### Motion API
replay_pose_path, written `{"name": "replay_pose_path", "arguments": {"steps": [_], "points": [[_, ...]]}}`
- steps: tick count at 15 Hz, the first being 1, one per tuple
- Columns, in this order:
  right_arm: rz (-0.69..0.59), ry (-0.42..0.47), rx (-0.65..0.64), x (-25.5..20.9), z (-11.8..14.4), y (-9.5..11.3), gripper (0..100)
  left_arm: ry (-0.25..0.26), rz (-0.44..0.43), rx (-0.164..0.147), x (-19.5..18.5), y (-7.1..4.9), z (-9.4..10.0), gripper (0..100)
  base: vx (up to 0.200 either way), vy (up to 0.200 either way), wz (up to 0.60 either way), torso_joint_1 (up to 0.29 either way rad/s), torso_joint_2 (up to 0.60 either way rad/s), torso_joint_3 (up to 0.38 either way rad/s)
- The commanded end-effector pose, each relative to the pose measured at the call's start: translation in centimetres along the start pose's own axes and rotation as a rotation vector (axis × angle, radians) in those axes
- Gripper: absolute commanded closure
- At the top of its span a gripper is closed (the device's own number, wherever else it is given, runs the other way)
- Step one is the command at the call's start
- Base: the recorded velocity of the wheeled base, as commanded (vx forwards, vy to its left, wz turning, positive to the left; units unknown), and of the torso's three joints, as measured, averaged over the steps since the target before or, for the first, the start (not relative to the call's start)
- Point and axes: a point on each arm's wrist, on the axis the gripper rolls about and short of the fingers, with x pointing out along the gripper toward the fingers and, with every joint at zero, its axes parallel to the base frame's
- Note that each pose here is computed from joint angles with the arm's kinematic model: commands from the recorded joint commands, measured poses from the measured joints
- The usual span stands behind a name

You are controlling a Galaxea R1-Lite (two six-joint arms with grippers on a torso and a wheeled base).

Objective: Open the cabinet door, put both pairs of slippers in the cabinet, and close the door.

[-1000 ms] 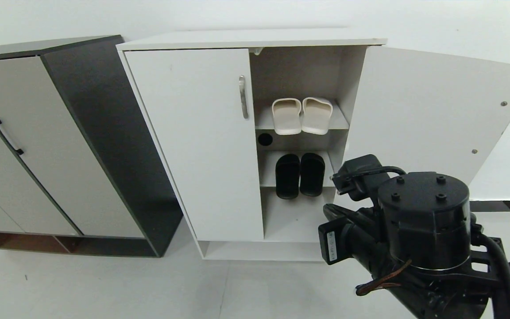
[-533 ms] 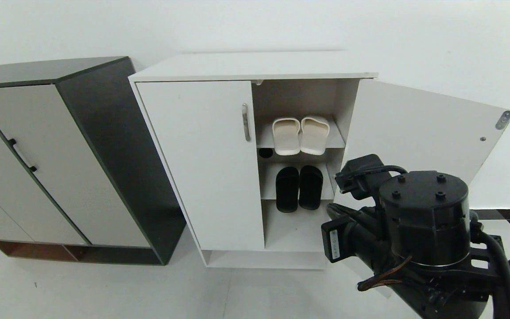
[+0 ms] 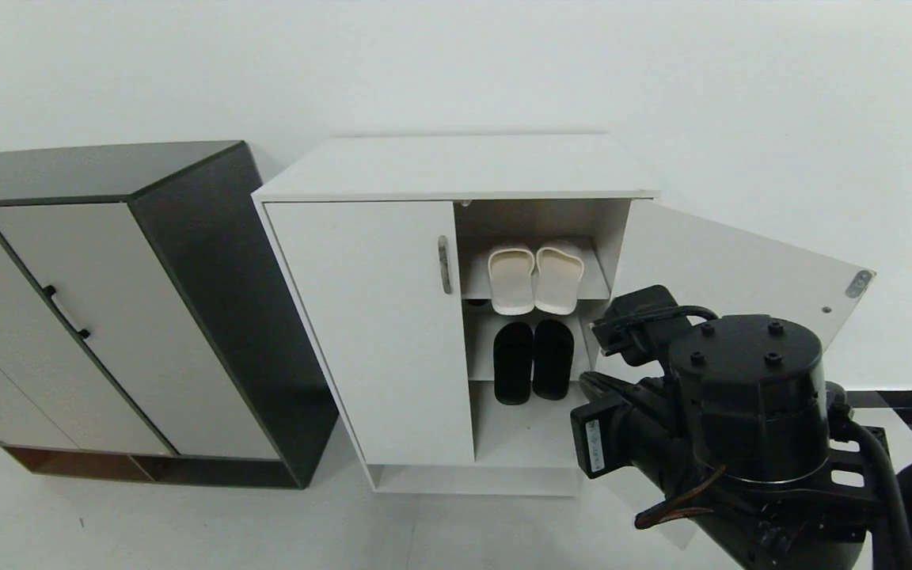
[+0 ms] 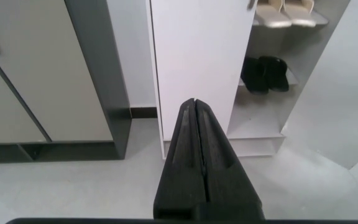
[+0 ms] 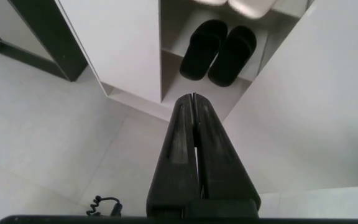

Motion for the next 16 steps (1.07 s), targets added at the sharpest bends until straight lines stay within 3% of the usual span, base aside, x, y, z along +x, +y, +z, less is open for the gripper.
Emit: {"name": "replay_pose_path", "arguments": {"steps": [1,13,16], "points": [[0.000,-0.001,0.000,-0.02,0.04,-0.05,100,-0.001,-0.001,0.001,-0.01,0.00,-0.01,100,0.000,0.000,0.00,0.183,-0.50,-0.315],[0.016,-0.008,0.009,-0.42,-0.16,-0.45,100,0.000,-0.001,0.001,0.00,0.00,0.00,100,0.000,0.000,0.00,0.217,-0.53,-0.309],[0.022,-0.013,0.011,-0.47,-0.23,-0.48,100,0.000,-0.002,0.001,0.00,0.00,0.00,100,0.000,0.000,0.00,0.089,-0.19,-0.113]]}}
